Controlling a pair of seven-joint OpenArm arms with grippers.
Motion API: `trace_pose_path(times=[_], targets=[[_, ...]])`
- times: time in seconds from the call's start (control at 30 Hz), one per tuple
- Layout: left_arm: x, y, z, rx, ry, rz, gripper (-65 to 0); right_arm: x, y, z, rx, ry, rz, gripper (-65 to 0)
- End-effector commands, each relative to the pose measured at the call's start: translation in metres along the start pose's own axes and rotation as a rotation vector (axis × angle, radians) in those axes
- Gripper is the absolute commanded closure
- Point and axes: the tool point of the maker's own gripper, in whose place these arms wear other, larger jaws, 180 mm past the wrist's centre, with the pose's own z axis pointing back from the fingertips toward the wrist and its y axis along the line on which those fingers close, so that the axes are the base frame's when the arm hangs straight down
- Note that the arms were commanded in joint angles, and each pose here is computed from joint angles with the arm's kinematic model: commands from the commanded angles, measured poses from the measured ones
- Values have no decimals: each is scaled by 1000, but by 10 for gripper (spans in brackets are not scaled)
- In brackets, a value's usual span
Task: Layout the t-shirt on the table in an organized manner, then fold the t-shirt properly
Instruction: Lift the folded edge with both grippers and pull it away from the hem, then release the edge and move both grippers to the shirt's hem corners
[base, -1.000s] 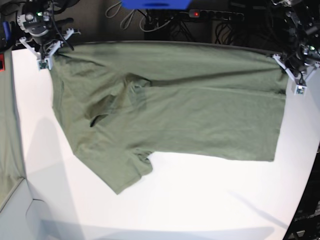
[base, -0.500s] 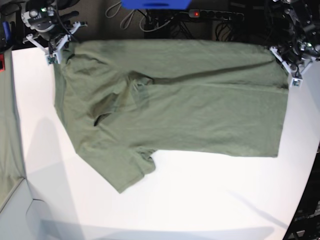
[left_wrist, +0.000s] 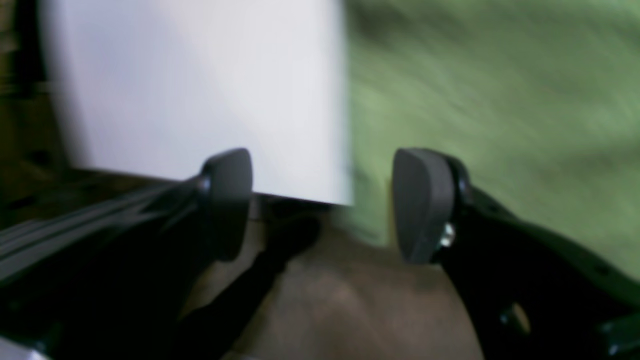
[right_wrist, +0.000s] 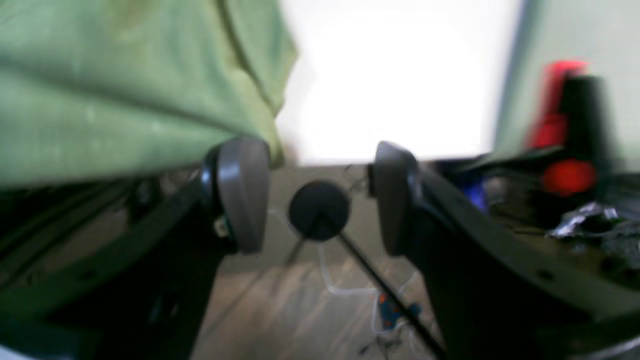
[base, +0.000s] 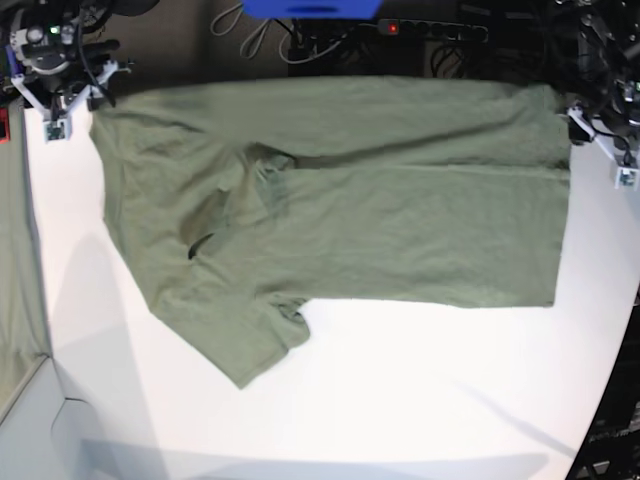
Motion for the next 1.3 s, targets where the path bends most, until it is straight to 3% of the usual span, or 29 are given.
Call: trace_pose_path(times=[0.0, 0.17, 0.4, 0.57, 0.7, 0.9, 1.03, 1.27], targets=[[24, 13, 10, 43, -72, -9, -427, 8, -9, 4, -23, -28, 18, -344], [47, 32, 20, 96, -143, 27, -427, 30, -15, 1, -39, -79, 16, -344], [87, 34, 21, 95, -240, 65, -427, 67, -16, -3, -41, -167, -1, -344], [116, 32, 5, 47, -287, 157, -427, 146, 2, -6, 27, -340, 76, -344], [126, 27, -19, -19, -270, 223, -427, 201, 19, -19, 85, -421, 100, -345], [144, 24, -38, -64, -322, 274, -429, 248, 39, -68, 190, -382, 73, -345], [159, -1, -56, -88, -369, 179, -430, 271, 48, -103, 259, -319, 43, -360], [159, -22, -76, -112, -363, 124, -430, 296, 58, -133, 338, -376, -49, -423]])
